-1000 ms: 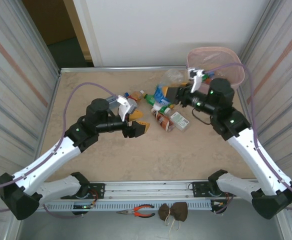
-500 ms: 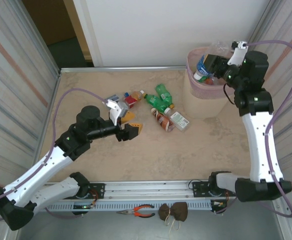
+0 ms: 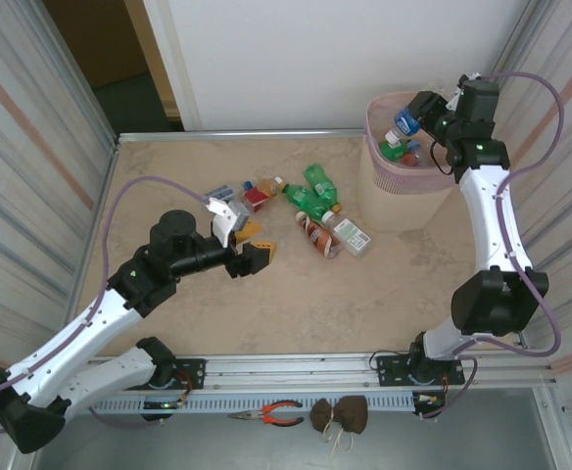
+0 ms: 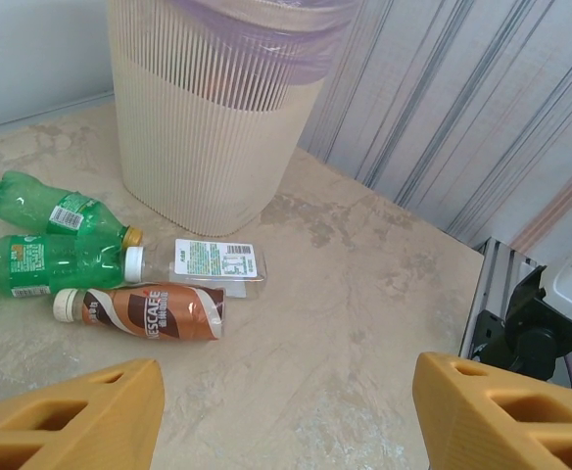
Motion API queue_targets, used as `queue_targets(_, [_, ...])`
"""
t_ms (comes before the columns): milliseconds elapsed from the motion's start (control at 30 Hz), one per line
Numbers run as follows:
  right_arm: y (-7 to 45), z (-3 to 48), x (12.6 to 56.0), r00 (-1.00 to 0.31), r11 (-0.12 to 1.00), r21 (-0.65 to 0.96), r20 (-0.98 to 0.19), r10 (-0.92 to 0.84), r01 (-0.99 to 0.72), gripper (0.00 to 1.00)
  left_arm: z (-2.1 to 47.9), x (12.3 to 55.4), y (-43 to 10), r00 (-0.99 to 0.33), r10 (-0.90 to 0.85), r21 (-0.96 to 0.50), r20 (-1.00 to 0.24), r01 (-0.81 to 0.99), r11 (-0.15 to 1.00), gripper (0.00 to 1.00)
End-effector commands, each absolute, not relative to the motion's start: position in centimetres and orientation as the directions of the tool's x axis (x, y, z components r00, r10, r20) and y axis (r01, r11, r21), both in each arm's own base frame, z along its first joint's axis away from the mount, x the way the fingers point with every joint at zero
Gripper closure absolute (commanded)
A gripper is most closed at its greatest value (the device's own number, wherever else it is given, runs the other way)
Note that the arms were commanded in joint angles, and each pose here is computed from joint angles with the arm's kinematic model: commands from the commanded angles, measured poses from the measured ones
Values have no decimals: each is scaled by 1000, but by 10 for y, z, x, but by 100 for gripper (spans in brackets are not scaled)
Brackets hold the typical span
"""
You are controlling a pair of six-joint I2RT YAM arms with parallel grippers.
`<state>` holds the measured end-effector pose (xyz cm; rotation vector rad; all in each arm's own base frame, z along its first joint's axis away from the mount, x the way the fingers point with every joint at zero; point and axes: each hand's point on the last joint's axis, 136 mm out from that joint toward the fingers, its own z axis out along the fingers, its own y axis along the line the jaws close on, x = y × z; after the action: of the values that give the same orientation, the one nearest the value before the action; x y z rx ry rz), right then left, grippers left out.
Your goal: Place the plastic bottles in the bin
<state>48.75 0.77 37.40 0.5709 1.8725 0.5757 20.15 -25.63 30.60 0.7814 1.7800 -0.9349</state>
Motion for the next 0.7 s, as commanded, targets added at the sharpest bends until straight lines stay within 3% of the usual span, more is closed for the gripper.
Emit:
queue_targets(0, [4,379,511,-224,685,713,-651,726,150,47,301,202,-255,-354,111,-249,-929,817,520,32])
queue_targets(267, [4,321,535,-147,584,744,-570,808,325,39,296,204,-252,-366,123,-248,-923,806,538,31])
queue_targets(533, [6,258,544,-179,504,743,-477,860,440,35,292,203,-248,-374,117,-253,-920,794,552,31])
queue_targets(667, [2,247,541,-202,483,734,-443,873,477,27,291,203,-247,-378,112,-257,-919,790,556,30])
